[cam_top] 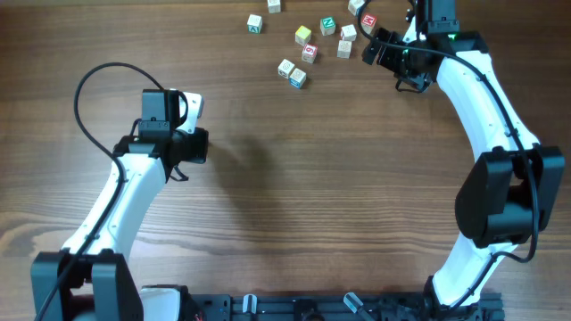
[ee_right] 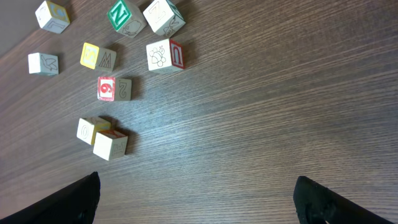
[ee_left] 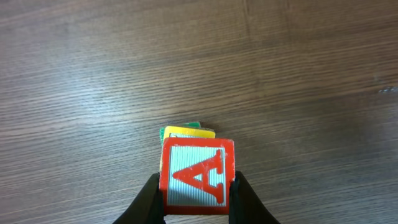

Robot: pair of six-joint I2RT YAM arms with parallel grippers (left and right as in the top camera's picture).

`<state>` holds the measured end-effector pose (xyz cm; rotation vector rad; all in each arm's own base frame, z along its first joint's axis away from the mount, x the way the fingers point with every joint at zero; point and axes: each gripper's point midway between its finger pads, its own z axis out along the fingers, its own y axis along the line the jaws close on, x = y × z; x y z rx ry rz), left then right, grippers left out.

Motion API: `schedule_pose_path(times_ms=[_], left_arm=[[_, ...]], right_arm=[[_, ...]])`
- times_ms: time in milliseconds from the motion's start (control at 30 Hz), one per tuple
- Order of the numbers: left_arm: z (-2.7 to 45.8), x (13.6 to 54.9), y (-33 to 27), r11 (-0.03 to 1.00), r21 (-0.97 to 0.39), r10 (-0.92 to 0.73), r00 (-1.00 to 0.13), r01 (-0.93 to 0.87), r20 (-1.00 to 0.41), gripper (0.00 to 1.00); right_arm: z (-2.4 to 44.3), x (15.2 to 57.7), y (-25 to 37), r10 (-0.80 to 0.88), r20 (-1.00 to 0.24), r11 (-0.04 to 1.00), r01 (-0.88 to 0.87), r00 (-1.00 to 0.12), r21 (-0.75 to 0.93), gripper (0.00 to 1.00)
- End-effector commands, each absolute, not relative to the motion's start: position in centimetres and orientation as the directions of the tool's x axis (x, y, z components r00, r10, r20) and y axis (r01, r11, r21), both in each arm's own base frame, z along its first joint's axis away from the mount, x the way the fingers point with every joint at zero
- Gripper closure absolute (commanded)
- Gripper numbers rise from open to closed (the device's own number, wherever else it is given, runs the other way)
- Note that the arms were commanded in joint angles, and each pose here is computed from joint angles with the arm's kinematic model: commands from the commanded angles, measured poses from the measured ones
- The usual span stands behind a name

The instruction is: Form a tower

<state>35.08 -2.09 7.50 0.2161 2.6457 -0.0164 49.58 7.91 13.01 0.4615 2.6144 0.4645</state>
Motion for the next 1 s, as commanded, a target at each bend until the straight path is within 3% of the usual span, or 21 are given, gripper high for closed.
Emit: schedule_pose_path(times_ms=[0,167,300,467,967], left_arm=[[7.0,35.2,-2.2,0.988,0.012,0.144,-0.874,0.156,-0.464,0.9],[7.0,35.3,-0.8,0.993,0.022,0.115,-0.877,0.119,-0.466,0.89],[7.0,35.3,-1.3,0.991,-0.006,0.112,-0.876,0.13,-0.469,0.82],[7.1,35.2,-1.6,0.99,-0.022,0.112,-0.875,0.139,-0.47,0.88],[7.2,35.6,-1.6,0.99,-0.018,0.115,-0.868,0.142,-0.484,0.82]], right_arm=[[12.2,49.5,8.0,0.393,-0.347,0.886,0.25,-0.851,0.391,0.0],[12.2,49.5,8.0,0.393,-0.347,0.886,0.25,-0.852,0.391,0.0],[12.2,49.5,8.0,0.393,-0.347,0.886,0.25,-0.852,0.391,0.0],[12.2,49.5,8.0,0.393,-0.347,0.886,0.25,-0.851,0.391,0.0],[12.2,49.5,8.1,0.393,-0.347,0.886,0.25,-0.852,0.391,0.0]])
